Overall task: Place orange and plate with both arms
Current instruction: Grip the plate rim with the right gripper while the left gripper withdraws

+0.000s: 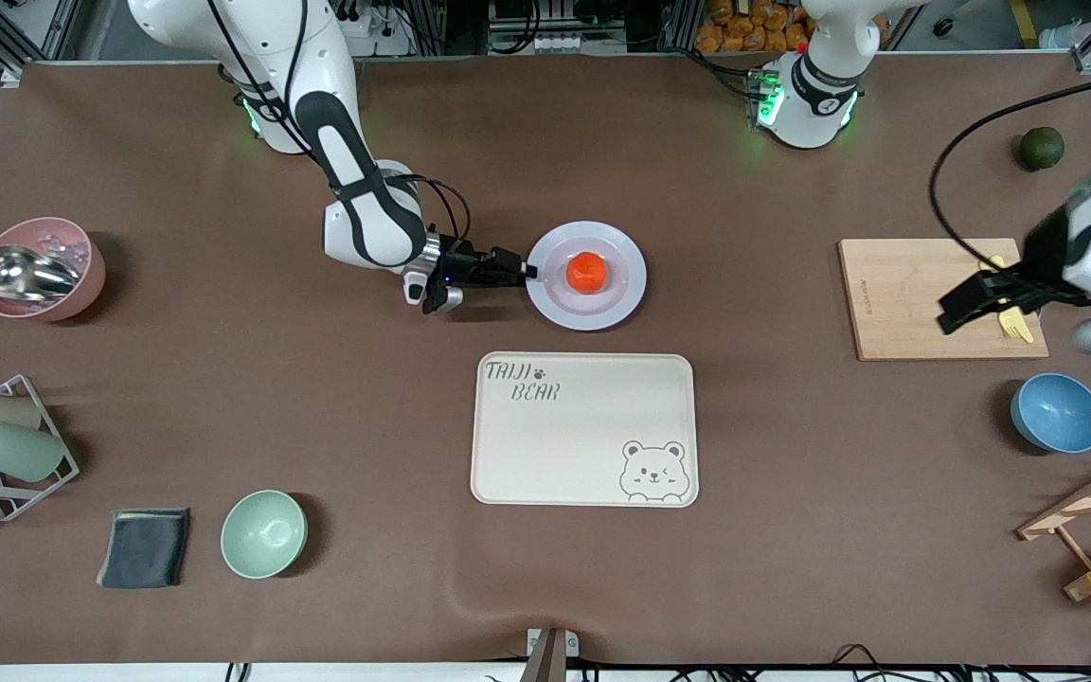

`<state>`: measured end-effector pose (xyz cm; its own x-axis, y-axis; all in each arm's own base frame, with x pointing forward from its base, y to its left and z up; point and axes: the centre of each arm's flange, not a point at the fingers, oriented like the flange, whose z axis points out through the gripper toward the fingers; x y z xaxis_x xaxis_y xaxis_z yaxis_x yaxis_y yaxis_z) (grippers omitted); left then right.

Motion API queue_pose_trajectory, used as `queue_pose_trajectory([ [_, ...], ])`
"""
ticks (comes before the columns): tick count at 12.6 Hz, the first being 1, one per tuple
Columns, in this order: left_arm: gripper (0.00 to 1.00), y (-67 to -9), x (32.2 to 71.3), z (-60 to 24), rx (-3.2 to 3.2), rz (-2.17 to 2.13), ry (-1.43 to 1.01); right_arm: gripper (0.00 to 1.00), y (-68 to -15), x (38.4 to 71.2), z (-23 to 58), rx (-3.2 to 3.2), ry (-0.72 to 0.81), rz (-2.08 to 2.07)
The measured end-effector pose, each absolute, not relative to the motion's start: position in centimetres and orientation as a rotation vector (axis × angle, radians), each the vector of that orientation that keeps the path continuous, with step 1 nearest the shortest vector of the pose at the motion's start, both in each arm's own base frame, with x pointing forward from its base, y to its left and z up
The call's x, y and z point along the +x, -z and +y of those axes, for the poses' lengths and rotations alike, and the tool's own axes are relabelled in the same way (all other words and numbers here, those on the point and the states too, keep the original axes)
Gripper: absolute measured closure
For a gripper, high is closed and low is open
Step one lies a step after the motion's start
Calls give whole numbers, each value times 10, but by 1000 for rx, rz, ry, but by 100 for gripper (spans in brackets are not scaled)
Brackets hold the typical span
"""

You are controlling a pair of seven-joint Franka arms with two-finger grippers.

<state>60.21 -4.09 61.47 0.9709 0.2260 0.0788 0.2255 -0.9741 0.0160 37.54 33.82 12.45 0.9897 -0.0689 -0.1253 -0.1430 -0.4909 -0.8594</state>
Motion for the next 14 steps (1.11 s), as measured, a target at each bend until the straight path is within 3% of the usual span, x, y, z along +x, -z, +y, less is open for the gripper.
queue_pose_trajectory([
  [5, 0, -624, 590, -11, 3159, 305, -82, 55, -127, 364, 361, -2109, -61, 166],
  [7, 0, -627, 587, 0, 3169, 269, -85, 68, -124, 359, 366, -2119, -61, 171],
  [8, 0, -626, 587, 4, 3170, 259, -79, 69, -123, 358, 366, -2121, -60, 170],
  [10, 0, -622, 586, 6, 3159, 258, -64, 91, -126, 360, 369, -2105, -52, 169],
  [14, 0, -622, 577, -7, 3101, 232, -45, 92, -128, 363, 371, -2097, -46, 170],
])
